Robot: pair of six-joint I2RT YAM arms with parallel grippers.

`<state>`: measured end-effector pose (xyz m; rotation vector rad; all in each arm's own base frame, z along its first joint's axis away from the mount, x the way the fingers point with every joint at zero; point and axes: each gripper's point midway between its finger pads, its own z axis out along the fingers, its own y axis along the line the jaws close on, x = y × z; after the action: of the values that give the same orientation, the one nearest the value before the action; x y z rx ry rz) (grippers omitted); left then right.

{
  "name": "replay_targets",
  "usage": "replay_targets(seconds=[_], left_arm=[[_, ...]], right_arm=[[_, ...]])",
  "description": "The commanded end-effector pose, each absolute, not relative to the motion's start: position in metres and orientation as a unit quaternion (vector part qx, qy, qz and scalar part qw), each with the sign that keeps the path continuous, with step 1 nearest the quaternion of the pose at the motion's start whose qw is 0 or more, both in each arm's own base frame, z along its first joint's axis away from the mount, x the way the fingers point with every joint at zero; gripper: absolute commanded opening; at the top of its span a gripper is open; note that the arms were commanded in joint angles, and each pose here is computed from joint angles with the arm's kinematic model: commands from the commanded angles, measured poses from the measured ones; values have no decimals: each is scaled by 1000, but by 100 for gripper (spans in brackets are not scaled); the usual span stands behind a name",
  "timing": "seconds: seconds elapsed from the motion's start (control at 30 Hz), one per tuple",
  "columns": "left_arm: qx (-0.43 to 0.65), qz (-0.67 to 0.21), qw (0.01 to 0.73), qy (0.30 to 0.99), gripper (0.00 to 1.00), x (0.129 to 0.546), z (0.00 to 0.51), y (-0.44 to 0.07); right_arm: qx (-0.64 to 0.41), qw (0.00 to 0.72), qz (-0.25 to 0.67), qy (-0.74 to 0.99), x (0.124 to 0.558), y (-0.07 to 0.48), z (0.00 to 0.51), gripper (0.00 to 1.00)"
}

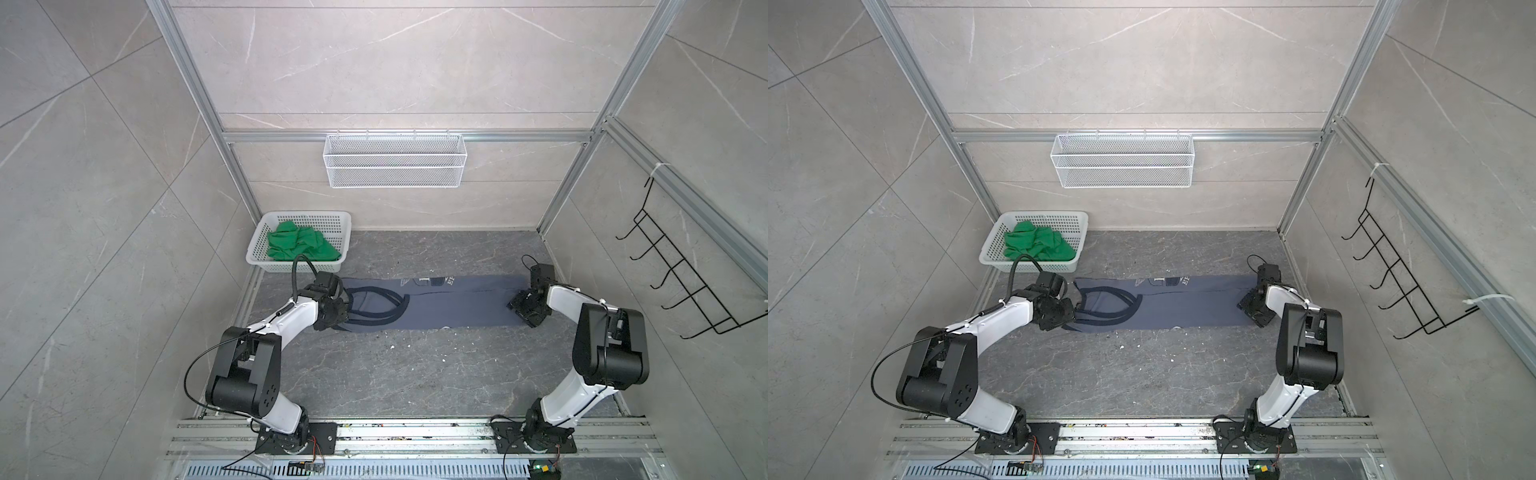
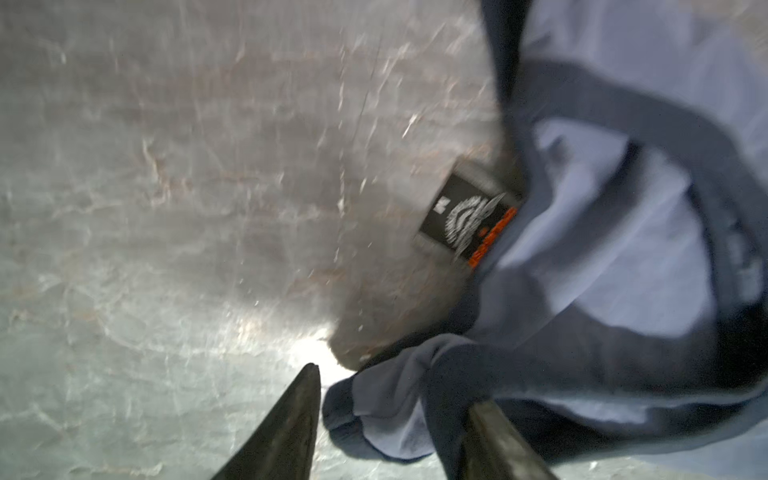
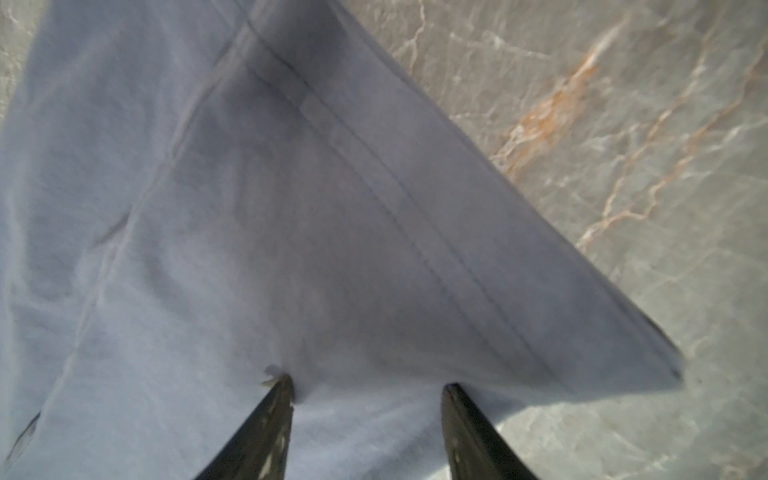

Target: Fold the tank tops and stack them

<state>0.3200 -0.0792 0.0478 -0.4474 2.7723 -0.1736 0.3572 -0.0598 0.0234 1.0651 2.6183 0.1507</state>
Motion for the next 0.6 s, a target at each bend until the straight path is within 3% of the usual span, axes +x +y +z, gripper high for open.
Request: replay_targets(seconds=[0.0, 0.1, 0.23, 0.4, 0.57], left_arm=[[-178, -41, 144, 973, 56, 307, 50, -70], [-187, -31, 167, 968, 63, 303, 63, -63], [-162, -7, 255, 953, 69, 295, 104, -70], [-164, -8, 319, 933, 71, 284, 141, -79], [-188, 10, 292, 938, 73, 281, 126, -76]], right_arm=[[371, 168, 58, 911, 362, -59, 40, 59], [367, 176, 60, 911, 364, -58, 48, 60], [361, 185, 64, 912, 367, -56, 57, 60], [351, 195, 69, 913, 372, -51, 66, 60], [347, 197, 70, 914, 375, -48, 72, 60]])
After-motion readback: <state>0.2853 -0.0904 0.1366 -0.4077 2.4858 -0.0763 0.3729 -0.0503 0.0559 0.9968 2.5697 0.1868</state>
